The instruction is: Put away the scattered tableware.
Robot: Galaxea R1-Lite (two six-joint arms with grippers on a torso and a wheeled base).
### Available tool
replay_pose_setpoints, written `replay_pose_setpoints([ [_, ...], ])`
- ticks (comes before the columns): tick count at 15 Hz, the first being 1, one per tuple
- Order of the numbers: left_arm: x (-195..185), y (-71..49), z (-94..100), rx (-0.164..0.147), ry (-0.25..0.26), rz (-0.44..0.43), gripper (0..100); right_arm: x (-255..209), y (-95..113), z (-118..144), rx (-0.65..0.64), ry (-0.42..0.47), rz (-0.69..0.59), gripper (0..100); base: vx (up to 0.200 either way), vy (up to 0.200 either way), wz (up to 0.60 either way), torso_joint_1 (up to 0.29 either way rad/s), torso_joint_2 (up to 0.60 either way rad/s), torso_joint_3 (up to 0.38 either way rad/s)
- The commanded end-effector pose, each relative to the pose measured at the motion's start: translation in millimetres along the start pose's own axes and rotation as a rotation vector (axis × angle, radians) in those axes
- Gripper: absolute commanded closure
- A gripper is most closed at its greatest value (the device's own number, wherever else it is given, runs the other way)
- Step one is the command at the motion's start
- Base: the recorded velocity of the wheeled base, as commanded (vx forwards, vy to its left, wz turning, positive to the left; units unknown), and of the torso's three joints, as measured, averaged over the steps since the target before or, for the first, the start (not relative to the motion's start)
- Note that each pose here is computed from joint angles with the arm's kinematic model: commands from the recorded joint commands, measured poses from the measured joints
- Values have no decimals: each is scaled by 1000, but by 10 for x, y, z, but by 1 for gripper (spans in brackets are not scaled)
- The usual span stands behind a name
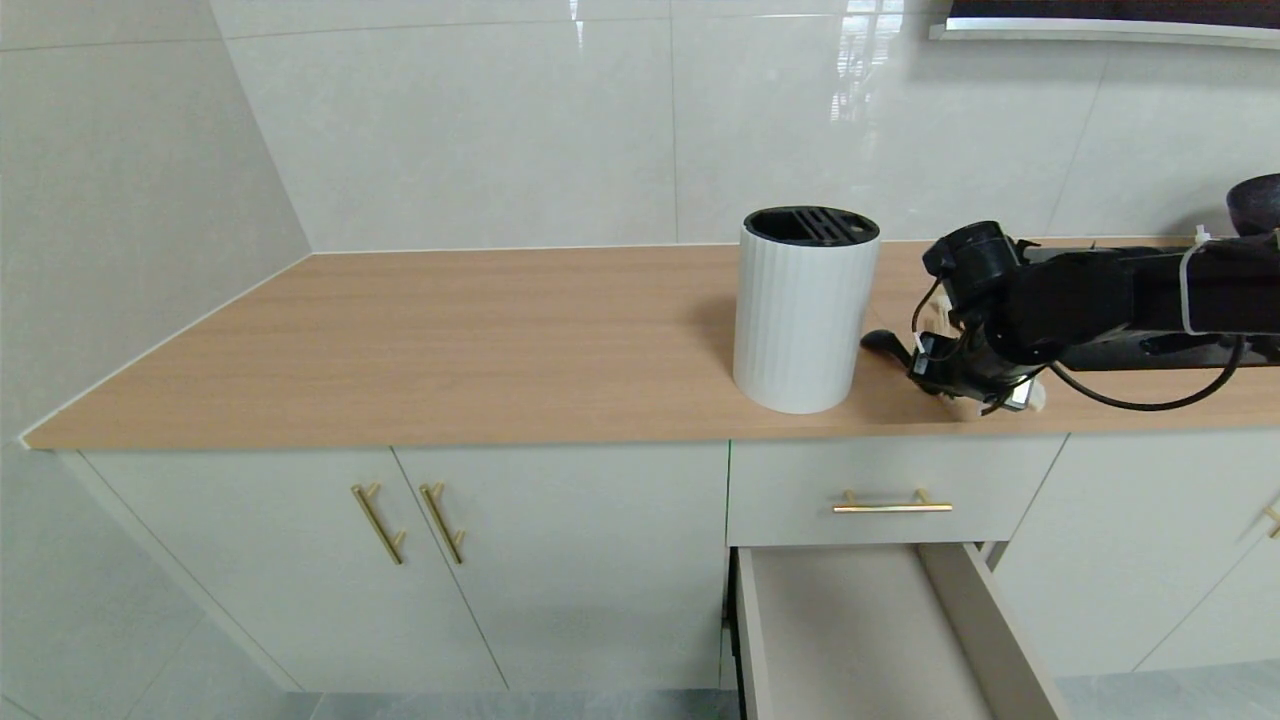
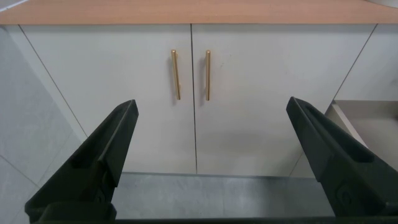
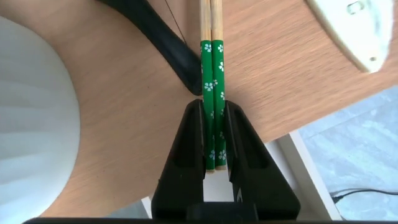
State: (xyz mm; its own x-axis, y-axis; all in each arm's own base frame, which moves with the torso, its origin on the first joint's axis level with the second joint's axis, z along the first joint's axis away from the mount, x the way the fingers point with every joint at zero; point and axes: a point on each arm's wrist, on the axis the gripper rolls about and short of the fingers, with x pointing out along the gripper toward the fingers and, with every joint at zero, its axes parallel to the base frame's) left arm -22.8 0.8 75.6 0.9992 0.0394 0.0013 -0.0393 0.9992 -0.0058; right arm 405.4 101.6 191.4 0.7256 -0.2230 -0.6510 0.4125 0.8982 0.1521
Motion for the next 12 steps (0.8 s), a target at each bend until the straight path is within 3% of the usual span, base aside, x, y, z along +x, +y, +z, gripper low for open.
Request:
replay_pose_setpoints([
  [1, 1, 0, 1, 0, 1, 1, 0, -361, -93, 167, 31, -57, 32, 100, 0, 0, 0, 0, 0, 0],
  [4, 0, 0, 0, 0, 0, 1, 0, -900, -331, 231, 52, -92, 86, 100, 0, 0, 0, 0, 0, 0],
  [6, 0, 0, 0, 0, 0, 1, 0, -1603, -695, 183, 40, -92, 246, 100, 0, 0, 0, 0, 0, 0],
  [8, 0, 0, 0, 0, 0, 1, 0, -2060, -1001, 15, -36, 3, 347, 100, 0, 0, 0, 0, 0, 0],
  [12, 0, 0, 0, 0, 0, 1, 0, -2397, -1336, -437, -216, 252, 444, 100, 0, 0, 0, 0, 0, 0],
])
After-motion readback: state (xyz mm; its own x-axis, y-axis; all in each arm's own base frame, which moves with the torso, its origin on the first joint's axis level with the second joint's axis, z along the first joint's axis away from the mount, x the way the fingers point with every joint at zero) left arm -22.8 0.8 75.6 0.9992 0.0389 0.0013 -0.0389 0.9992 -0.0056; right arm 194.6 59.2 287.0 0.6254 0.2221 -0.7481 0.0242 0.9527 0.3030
